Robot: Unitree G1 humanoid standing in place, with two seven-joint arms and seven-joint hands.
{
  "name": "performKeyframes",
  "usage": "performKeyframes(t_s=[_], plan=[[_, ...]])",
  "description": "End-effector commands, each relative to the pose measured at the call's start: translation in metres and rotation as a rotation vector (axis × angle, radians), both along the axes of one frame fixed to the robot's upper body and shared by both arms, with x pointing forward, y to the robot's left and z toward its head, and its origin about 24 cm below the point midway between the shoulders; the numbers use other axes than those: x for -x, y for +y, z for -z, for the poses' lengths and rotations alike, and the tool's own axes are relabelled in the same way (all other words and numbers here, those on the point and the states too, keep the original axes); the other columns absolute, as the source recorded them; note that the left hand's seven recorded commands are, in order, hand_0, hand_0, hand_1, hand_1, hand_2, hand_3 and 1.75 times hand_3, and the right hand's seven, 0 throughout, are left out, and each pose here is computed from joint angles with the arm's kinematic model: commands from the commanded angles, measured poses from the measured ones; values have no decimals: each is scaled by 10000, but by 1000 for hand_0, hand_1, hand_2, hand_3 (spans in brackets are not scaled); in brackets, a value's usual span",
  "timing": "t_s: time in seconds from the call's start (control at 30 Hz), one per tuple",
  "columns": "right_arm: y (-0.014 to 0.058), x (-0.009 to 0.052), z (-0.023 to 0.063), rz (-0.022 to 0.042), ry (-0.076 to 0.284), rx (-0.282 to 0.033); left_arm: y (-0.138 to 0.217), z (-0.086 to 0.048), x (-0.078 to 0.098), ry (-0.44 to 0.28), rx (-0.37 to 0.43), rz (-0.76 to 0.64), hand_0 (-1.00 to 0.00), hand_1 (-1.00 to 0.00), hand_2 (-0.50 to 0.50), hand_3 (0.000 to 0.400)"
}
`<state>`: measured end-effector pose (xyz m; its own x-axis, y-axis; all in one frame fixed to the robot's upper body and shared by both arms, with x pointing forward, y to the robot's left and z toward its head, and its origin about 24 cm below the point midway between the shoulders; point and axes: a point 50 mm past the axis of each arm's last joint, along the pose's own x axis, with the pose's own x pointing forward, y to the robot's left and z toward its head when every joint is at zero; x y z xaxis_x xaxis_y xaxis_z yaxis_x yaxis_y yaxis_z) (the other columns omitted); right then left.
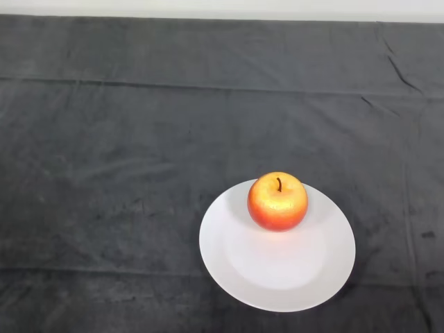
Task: Move the apple to the plate
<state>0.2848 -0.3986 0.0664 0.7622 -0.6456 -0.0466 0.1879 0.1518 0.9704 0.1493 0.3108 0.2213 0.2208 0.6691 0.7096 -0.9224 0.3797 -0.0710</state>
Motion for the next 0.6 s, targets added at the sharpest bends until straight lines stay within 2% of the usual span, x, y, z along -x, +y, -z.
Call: performKeyframes(t_s=[0.03,0.6], plan=[[-68,4,-101,252,-334,83,96,57,49,237,97,-396,0,0,0,0],[-68,4,-101,252,-334,83,89,58,37,239,89,-402,0,0,0,0]])
